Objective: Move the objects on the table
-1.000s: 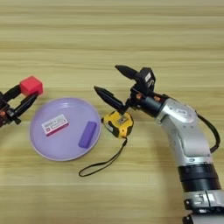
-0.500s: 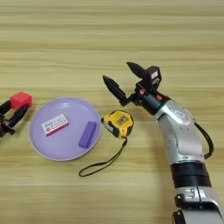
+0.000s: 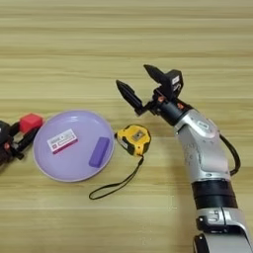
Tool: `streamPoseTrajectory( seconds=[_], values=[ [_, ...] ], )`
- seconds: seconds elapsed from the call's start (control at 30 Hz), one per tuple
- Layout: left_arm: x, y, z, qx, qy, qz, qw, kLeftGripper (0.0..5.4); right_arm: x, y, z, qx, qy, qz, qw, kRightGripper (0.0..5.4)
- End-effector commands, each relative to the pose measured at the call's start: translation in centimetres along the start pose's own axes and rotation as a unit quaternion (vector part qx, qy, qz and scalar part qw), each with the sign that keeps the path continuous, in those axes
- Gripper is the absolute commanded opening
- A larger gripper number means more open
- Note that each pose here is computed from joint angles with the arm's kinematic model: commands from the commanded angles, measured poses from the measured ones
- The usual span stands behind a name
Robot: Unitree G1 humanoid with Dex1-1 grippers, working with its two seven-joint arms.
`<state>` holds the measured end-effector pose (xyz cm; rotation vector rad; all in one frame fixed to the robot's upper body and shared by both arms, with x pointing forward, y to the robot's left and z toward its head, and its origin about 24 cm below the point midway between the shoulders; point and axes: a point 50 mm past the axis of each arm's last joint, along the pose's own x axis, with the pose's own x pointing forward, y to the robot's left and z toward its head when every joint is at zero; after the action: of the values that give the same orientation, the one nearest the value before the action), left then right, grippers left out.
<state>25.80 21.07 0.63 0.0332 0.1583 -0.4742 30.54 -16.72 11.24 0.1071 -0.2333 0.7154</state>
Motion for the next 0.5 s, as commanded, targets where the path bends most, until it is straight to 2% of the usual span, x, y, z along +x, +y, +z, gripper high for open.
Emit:
streamPoseTrajectory(
  seconds=[0.03,0.1,0.13,0.5],
  values=[
    [0.24,-0.08,0.08,0.009,0.005,-0.007,0.9999,2.26,0.60,-0.02,0.82,-0.003,-0.016,0.007,1.000,5.40],
    [0.25,-0.05,0.13,0.010,0.004,-0.006,0.9999,2.26,0.60,-0.01,0.82,-0.003,-0.016,0.007,1.000,5.40],
    [0.29,-0.05,0.15,0.010,0.003,-0.006,0.9999,2.55,0.61,-0.03,0.80,-0.003,-0.016,0.007,1.000,5.40],
    [0.54,-0.11,0.50,0.012,-0.007,-0.010,0.9999,3.53,0.69,0.05,0.69,-0.001,-0.016,0.011,1.000,5.40]
  ],
)
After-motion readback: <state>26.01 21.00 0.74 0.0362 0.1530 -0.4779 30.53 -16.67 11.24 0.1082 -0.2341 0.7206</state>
